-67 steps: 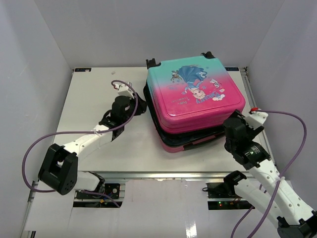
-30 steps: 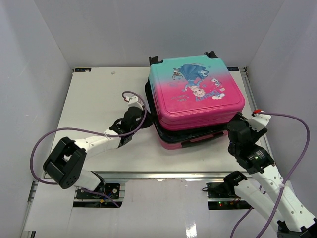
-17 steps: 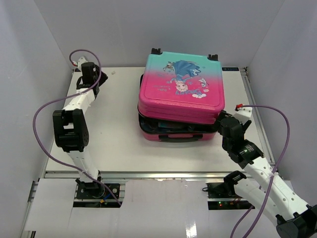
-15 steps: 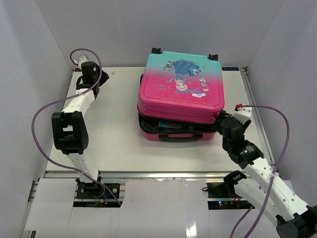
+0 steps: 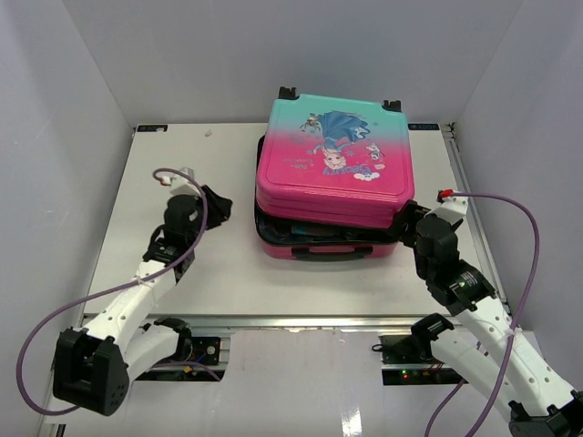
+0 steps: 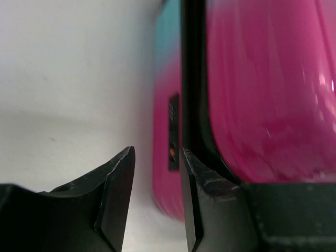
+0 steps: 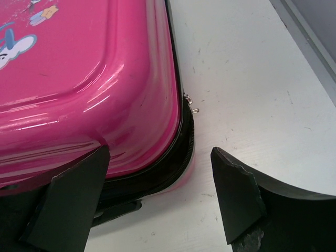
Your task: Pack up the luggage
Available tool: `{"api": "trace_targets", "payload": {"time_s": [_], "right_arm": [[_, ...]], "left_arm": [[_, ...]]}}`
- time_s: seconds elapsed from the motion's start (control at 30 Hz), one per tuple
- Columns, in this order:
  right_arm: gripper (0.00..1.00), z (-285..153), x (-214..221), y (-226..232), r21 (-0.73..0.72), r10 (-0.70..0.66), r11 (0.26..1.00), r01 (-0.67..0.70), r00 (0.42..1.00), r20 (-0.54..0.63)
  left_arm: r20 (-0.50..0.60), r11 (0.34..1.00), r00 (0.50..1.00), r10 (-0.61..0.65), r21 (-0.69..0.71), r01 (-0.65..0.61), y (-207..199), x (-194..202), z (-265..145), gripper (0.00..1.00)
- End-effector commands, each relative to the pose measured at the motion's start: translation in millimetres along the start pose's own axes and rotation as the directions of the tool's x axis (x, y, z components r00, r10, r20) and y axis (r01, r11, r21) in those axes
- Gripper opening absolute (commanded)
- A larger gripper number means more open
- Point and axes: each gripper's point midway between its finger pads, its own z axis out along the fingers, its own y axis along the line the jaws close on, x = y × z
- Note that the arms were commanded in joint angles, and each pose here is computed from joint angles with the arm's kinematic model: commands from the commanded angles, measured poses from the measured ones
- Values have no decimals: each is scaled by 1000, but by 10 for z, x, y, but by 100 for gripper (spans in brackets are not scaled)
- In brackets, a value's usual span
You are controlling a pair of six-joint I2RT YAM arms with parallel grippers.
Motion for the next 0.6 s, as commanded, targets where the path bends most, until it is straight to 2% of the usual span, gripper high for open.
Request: {"api": "trace_targets", "payload": {"time_s": [0.0,0.13,0.33,0.43,0.5,0.53,0.57], "right_arm": [[85,-98,-264,-104,76,79,994,-83,995,58],[89,-180,-547,-402,260,101,955,-140,982,158],[94,-220,-818,-403,293,96,943,-157,973,212],[95,-123,-849,-342,313,55,943,-115,980,192],[96,-16,-895,-269,315,33,945,-83,986,162],[96,15,-907,-261,314,29,946,-77,987,156],[96,54,-906,-249,310,21,948,-66,989,148]], "left_arm": [[-79,996,994,72,58,-68,-281,471,-48,50],[-135,994,987,81,83,-70,-433,729,-23,50],[-164,997,985,58,55,-49,-373,956,36,51],[-196,997,980,46,67,-34,-413,1058,111,51],[-214,996,976,40,86,-22,-481,1121,209,42],[-222,997,974,45,74,-29,-460,1159,261,33],[-229,998,972,53,55,-42,-420,1193,307,20]]}}
